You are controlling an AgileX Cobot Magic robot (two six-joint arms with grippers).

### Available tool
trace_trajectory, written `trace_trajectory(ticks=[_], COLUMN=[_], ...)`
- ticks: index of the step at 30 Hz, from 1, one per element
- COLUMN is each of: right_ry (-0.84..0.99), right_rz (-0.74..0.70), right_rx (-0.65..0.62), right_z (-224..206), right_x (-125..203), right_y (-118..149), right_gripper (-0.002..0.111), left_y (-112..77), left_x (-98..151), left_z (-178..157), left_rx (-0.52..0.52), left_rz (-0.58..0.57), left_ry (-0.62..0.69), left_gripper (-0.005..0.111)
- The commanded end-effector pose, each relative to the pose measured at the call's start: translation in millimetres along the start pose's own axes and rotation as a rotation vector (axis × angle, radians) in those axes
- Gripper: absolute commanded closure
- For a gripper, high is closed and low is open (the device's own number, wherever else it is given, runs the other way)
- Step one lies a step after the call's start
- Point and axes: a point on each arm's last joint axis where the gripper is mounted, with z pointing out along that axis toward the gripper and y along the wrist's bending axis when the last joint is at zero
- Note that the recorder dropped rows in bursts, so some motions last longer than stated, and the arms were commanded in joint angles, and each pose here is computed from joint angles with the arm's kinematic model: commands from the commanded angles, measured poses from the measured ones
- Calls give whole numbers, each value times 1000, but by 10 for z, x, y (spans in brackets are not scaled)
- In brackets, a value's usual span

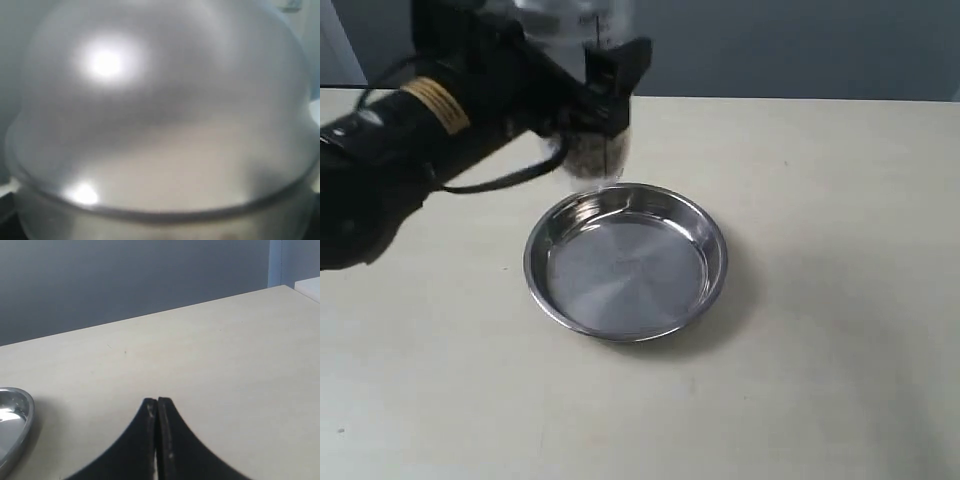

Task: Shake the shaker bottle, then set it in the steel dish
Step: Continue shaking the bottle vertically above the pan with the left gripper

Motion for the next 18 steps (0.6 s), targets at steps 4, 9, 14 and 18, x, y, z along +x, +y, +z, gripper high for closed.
trace_trajectory(ticks=[4, 9, 14, 18], right_ry=[-13, -13, -13, -13], right_rz=[-2, -2, -2, -2], right_rx=[-2, -2, -2, -2], right_z=[-1, -1, -1, -1], right_x=[-4, -4, -4, -4], right_y=[0, 0, 0, 0], right_gripper=[109, 109, 109, 109], left_y=[-168, -61, -55, -93], left_x=[-416, -40, 41, -466], left_z=[-206, -33, 10, -84], left_rx=[170, 107, 105, 87], left_rz=[73, 23, -3, 180], left_ry=[-166, -23, 9, -64], left_gripper=[107, 107, 107, 107])
